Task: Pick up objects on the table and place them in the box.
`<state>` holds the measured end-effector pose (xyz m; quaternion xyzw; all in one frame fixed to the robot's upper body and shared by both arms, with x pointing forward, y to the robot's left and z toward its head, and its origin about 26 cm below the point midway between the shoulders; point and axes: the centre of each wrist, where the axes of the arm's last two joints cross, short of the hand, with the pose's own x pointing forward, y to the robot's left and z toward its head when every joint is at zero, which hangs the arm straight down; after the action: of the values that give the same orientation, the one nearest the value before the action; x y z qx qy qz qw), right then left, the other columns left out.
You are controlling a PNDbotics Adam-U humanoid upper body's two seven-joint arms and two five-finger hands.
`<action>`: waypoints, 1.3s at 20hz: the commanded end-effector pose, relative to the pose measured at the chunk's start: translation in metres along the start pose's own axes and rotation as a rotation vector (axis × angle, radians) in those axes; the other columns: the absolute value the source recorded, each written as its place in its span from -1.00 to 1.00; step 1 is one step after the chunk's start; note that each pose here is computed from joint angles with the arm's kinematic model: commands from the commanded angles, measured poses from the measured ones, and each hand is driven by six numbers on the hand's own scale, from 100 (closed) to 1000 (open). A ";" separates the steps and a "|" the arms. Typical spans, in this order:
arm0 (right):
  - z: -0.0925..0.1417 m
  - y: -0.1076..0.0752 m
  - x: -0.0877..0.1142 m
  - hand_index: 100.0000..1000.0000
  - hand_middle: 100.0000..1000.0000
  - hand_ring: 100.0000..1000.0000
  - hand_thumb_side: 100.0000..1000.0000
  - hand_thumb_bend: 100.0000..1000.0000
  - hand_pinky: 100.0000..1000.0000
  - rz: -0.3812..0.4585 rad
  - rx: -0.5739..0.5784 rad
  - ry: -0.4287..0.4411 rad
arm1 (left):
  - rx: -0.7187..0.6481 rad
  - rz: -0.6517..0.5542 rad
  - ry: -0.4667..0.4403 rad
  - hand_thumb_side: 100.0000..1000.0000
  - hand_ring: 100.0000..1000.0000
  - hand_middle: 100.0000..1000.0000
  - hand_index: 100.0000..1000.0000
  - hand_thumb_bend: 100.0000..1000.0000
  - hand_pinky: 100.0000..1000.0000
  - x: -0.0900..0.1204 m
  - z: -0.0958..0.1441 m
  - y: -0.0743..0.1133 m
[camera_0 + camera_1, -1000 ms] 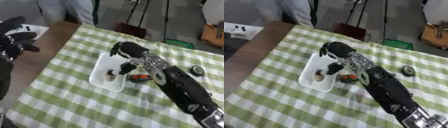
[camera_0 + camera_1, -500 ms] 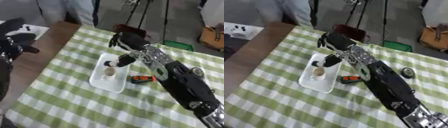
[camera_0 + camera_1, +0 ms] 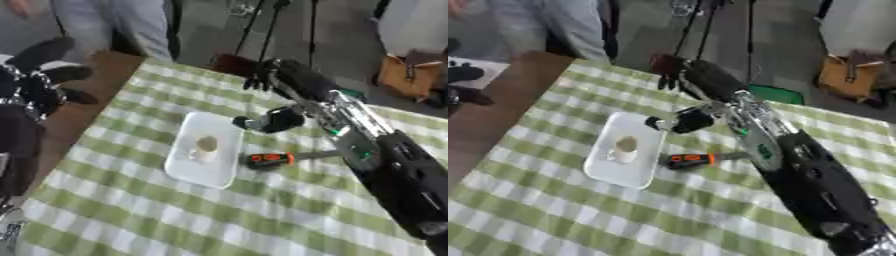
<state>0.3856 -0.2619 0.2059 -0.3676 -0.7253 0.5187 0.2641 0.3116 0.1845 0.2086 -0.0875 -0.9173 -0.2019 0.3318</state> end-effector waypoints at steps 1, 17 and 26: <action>0.012 -0.020 0.006 0.38 0.01 -0.06 -0.06 0.00 0.22 -0.003 -0.084 -0.081 | 0.030 -0.064 0.008 0.48 0.49 0.68 0.64 0.27 0.17 0.002 0.004 0.013; 0.065 -0.048 0.042 0.36 0.02 -0.08 -0.12 0.05 0.17 -0.275 -0.065 -0.181 | 0.181 -0.201 0.095 0.47 0.52 0.71 0.66 0.27 0.17 -0.009 0.025 0.038; 0.067 -0.047 0.042 0.34 0.00 -0.09 -0.20 -0.01 0.16 -0.327 -0.056 -0.161 | 0.177 -0.184 0.095 0.48 0.52 0.71 0.66 0.27 0.17 -0.011 0.026 0.035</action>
<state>0.3015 -0.2737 0.2187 -0.2046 -0.8045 0.4775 0.2880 0.3167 0.2248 0.1891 0.0329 -0.9153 -0.1515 0.3718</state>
